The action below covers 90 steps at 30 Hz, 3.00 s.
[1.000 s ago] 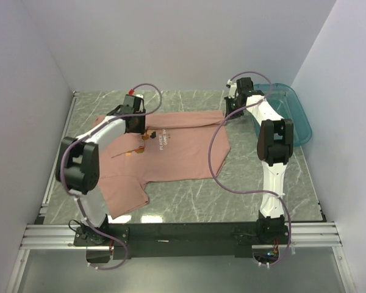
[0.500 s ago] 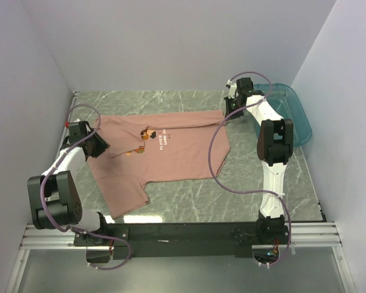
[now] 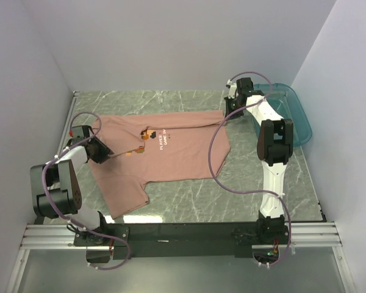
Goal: Fold and stack the t-shirts
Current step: Fold the tshirt
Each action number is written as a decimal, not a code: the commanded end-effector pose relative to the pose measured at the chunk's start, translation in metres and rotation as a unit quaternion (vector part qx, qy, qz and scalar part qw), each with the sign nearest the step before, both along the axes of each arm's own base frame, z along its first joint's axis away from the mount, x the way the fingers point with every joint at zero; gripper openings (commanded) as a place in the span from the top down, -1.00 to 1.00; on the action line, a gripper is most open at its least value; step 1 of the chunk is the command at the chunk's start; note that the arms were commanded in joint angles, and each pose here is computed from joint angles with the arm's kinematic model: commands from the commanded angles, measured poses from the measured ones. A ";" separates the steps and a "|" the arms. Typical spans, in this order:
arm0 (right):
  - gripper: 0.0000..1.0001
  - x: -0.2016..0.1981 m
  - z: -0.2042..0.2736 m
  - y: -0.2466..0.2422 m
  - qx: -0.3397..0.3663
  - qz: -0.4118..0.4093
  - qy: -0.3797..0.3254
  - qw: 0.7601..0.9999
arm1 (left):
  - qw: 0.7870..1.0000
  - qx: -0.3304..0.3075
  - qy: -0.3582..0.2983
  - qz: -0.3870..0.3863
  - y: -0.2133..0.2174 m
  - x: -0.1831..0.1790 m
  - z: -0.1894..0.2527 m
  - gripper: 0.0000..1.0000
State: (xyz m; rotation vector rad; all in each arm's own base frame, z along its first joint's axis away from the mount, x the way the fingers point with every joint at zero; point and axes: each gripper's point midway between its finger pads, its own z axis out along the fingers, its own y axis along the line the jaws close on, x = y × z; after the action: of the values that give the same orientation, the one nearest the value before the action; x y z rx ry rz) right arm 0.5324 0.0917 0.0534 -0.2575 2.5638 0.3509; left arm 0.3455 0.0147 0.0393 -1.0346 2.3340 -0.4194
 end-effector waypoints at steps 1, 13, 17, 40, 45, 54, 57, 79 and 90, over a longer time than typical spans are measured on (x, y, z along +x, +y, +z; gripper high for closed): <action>1.00 0.003 0.001 -0.003 0.002 0.000 -0.004 1.000 | 1.000 0.005 -0.009 0.019 0.008 0.014 0.007 0.28; 1.00 0.003 0.002 -0.003 0.003 0.000 -0.004 1.000 | 1.000 0.008 0.003 0.025 0.012 0.019 -0.002 0.37; 1.00 0.002 0.001 -0.003 0.003 0.000 -0.004 1.000 | 1.000 0.004 0.007 0.022 0.011 0.020 -0.005 0.44; 1.00 0.003 0.004 -0.003 0.004 0.000 -0.007 1.000 | 1.000 0.007 -0.018 0.007 0.008 0.020 0.011 0.89; 1.00 0.003 0.003 -0.003 0.004 0.000 -0.006 1.000 | 0.999 0.022 -0.040 0.016 0.014 0.015 0.029 0.94; 1.00 0.004 0.004 -0.005 0.000 -0.003 -0.008 1.000 | 0.999 0.010 -0.040 0.023 0.019 0.005 0.029 0.95; 1.00 0.004 0.005 -0.004 0.001 -0.001 -0.008 1.000 | 0.999 0.007 -0.041 0.023 0.018 0.004 0.028 0.95; 0.32 -0.002 0.038 0.001 0.006 0.038 -0.040 0.998 | 0.982 0.101 -0.106 0.118 0.071 -0.015 0.094 -0.91; 0.01 -0.153 0.086 0.029 0.050 0.357 -0.053 0.931 | 0.974 0.037 -0.214 -0.061 0.014 -0.028 0.131 -0.66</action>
State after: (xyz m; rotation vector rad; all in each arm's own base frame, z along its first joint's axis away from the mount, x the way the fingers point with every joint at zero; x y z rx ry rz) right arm 0.4577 0.1092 0.1184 -0.7100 2.4227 0.5223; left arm 0.3190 0.0576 0.1518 -0.9240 1.9940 -0.3923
